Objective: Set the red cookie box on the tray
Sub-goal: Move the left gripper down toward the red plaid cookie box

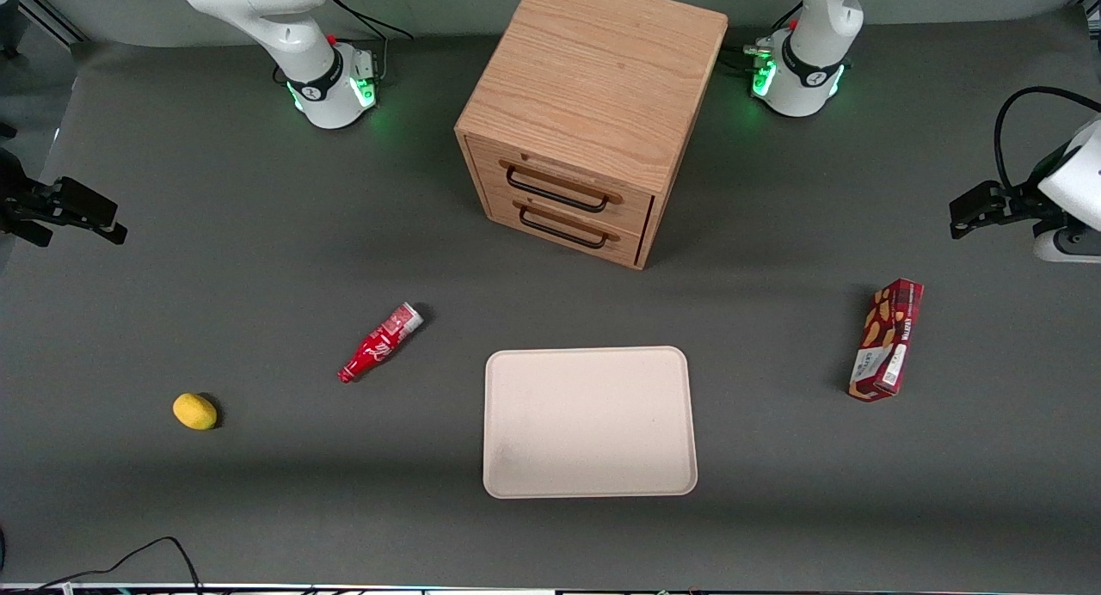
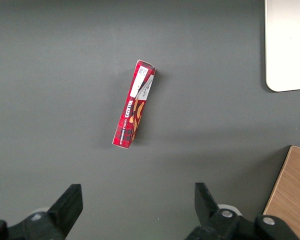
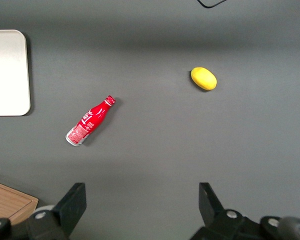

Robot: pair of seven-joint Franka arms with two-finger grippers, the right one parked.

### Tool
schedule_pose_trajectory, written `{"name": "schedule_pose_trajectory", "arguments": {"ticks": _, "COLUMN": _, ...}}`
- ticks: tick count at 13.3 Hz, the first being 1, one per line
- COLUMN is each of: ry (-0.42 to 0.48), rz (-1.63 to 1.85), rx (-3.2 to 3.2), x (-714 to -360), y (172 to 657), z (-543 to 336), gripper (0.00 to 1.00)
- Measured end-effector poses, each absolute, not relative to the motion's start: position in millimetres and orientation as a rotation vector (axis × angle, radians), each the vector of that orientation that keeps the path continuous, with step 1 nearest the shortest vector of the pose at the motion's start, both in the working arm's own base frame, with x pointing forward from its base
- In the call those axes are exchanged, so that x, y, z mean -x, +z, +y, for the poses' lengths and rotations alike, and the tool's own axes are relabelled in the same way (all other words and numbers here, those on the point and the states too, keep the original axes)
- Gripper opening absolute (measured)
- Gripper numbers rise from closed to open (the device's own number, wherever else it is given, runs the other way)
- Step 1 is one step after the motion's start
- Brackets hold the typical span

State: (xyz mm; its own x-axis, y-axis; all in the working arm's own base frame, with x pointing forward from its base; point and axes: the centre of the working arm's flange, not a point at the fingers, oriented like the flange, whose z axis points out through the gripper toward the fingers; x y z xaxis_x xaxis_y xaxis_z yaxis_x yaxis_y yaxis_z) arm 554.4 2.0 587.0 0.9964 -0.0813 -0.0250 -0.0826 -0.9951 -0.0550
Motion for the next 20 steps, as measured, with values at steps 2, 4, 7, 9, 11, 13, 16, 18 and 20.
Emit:
{"name": "schedule_pose_trajectory", "arguments": {"ticks": 2, "ry": 0.037, "rz": 0.127, "rx": 3.083, "x": -555, "y": 586, "z": 2, "gripper": 1.00}}
{"name": "schedule_pose_trajectory", "arguments": {"ticks": 4, "ry": 0.039, "rz": 0.128, "rx": 3.083, "x": -556, "y": 586, "z": 1, "gripper": 1.00}}
{"name": "schedule_pose_trajectory", "arguments": {"ticks": 7, "ry": 0.051, "rz": 0.118, "rx": 3.082, "x": -560, "y": 582, "z": 5, "gripper": 1.00}}
{"name": "schedule_pose_trajectory", "arguments": {"ticks": 9, "ry": 0.082, "rz": 0.109, "rx": 3.081, "x": -564, "y": 571, "z": 10, "gripper": 1.00}}
{"name": "schedule_pose_trajectory", "arguments": {"ticks": 11, "ry": 0.139, "rz": 0.113, "rx": 3.076, "x": -573, "y": 549, "z": 11, "gripper": 1.00}}
{"name": "schedule_pose_trajectory", "arguments": {"ticks": 13, "ry": 0.203, "rz": 0.189, "rx": 3.068, "x": -586, "y": 519, "z": 12, "gripper": 1.00}}
{"name": "schedule_pose_trajectory", "arguments": {"ticks": 16, "ry": 0.241, "rz": 0.311, "rx": 3.066, "x": -608, "y": 469, "z": 33, "gripper": 1.00}}
{"name": "schedule_pose_trajectory", "arguments": {"ticks": 18, "ry": 0.207, "rz": 0.342, "rx": 3.081, "x": -618, "y": 443, "z": 54, "gripper": 1.00}}
{"name": "schedule_pose_trajectory", "arguments": {"ticks": 20, "ry": 0.152, "rz": 0.350, "rx": 3.108, "x": -619, "y": 412, "z": 70, "gripper": 1.00}}
